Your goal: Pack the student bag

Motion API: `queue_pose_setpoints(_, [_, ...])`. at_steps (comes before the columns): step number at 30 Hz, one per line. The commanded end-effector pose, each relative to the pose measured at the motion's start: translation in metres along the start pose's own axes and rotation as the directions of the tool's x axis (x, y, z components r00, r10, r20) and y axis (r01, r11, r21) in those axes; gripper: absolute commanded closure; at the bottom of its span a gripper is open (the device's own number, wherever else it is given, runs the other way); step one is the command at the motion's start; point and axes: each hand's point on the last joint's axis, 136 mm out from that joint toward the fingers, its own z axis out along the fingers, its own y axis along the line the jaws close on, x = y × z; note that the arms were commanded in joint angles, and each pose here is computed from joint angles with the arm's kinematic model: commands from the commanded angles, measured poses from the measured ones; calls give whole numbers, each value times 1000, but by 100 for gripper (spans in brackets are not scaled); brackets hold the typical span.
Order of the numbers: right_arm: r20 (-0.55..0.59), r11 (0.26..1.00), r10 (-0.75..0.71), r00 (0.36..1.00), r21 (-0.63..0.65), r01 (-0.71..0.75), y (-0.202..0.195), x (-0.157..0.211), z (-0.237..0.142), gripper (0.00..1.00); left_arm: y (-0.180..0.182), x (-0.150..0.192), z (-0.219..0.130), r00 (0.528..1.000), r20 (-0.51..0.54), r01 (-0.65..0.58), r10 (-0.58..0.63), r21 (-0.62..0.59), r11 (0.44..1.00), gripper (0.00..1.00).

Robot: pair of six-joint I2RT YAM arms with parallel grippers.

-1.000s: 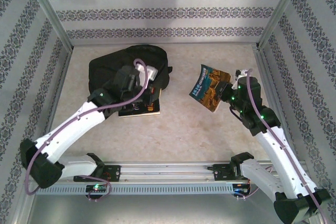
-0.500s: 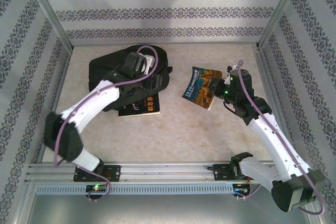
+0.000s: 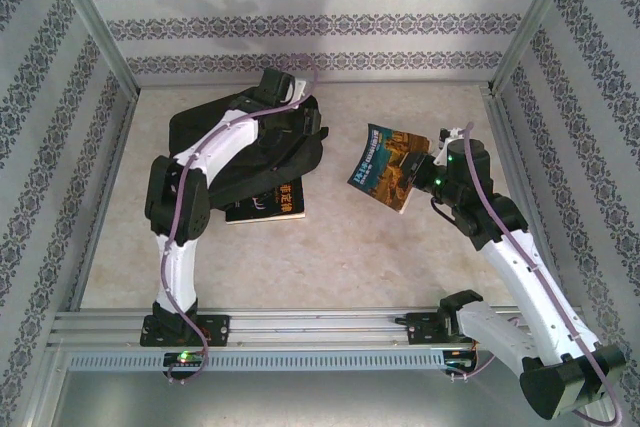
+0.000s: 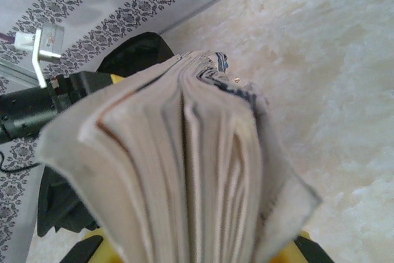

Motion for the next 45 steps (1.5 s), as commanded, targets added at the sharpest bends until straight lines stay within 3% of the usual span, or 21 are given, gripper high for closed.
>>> queue_pose_setpoints(1, [24, 999, -28, 999, -42, 29, 8, -4, -6, 100, 7, -2, 12, 1000, -9, -3, 3, 8, 1000, 41])
queue_pose_setpoints(7, [8, 999, -16, 1000, -52, 16, 5, 3, -2, 100, 32, 5, 32, 999, -17, 39, -40, -52, 998, 54])
queue_pose_setpoints(13, [-7, 998, -7, 1000, -55, 7, 3, 8, 4, 100, 35, -3, 28, 997, 16, 78, -77, -34, 996, 100])
queue_pose_setpoints(17, [0, 998, -13, 1000, -58, 13, 5, 4, 5, 100, 19, -24, 2, 993, 89, 72, -72, 11, 997, 100])
queue_pose_setpoints(23, [18, 997, -31, 999, -73, 32, 15, -7, 4, 100, -8, -62, -79, 972, 232, 24, -28, 23, 999, 100])
queue_pose_setpoints(27, [89, 997, -40, 995, -59, 45, 19, -23, -8, 100, -34, -59, -131, 960, 279, -11, -12, 80, 997, 100])
queue_pose_setpoints(32, [157, 995, -64, 986, -65, 75, 29, -41, -27, 100, -71, -13, -170, 968, 250, -59, 7, 199, 978, 100])
queue_pose_setpoints(37, [162, 993, -72, 984, -79, 85, 37, -46, -32, 100, -104, 62, -177, 989, 145, -37, -17, 359, 933, 100])
queue_pose_setpoints(41, [152, 994, -57, 987, -81, 70, 36, -44, -30, 100, -101, 116, -169, 994, 75, 41, -78, 408, 912, 100])
queue_pose_setpoints(45, [126, 995, -36, 991, -90, 48, 35, -38, -23, 100, -100, 135, -166, 991, 54, 82, -119, 450, 889, 98])
